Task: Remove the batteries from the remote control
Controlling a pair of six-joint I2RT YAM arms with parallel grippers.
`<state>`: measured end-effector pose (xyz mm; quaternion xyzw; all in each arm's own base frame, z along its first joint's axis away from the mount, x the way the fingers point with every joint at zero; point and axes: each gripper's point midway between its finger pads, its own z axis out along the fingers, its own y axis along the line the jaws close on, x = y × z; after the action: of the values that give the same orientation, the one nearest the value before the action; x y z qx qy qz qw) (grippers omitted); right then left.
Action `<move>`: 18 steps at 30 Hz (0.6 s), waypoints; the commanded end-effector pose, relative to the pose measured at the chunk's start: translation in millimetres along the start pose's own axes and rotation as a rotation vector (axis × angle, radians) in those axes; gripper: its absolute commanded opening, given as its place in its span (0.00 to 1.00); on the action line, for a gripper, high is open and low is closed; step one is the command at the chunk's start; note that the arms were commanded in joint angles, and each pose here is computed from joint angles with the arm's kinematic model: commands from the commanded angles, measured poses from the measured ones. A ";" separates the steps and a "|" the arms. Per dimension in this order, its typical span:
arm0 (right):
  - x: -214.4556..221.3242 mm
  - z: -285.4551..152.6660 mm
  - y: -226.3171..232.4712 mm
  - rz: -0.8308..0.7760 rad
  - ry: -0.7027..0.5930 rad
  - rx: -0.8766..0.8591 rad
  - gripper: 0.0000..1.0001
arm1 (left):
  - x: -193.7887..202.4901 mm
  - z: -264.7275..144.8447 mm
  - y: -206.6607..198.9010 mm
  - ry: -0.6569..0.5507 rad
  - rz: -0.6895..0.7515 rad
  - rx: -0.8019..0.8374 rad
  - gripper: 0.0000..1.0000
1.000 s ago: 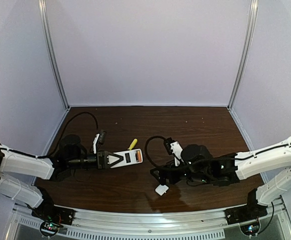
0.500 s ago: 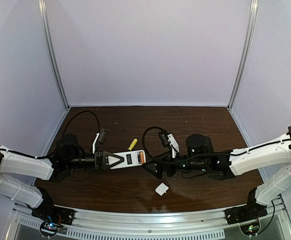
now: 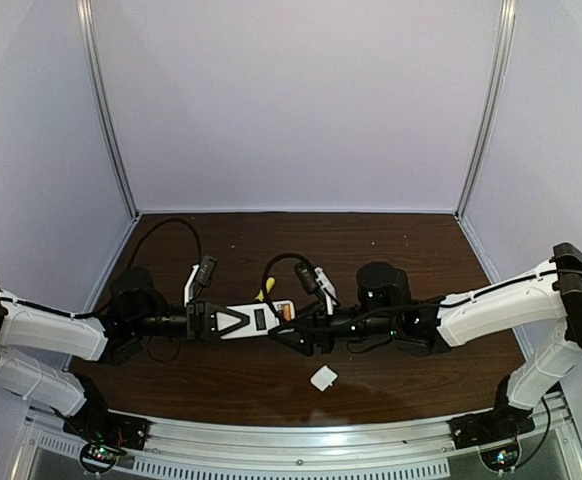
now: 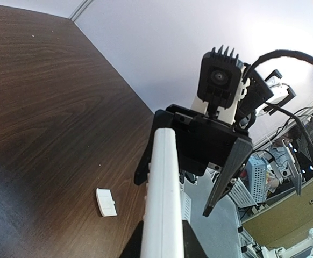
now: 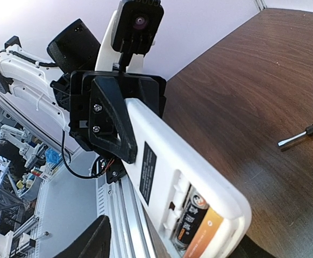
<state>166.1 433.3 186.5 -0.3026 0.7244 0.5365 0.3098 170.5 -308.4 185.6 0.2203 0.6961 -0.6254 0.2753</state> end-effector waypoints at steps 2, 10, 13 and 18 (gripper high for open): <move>-11.2 0.8 4.8 -0.010 -0.022 -0.018 0.66 | -3.5 -0.4 -10.9 -0.016 0.034 0.044 0.00; -9.2 4.0 -4.3 0.021 -0.019 0.017 0.44 | 1.1 4.7 -2.0 0.008 0.012 0.032 0.00; -7.8 5.5 -2.2 0.025 -0.014 -0.001 0.39 | 1.6 5.5 -1.8 0.011 0.013 0.038 0.00; -8.7 6.6 4.9 0.028 -0.015 -0.044 0.39 | 2.6 6.1 -0.7 0.014 0.009 0.038 0.00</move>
<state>173.6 431.1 172.9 -0.2821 0.7451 0.5277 0.2945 169.5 -311.5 175.9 0.2239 0.6996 -0.6267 0.2600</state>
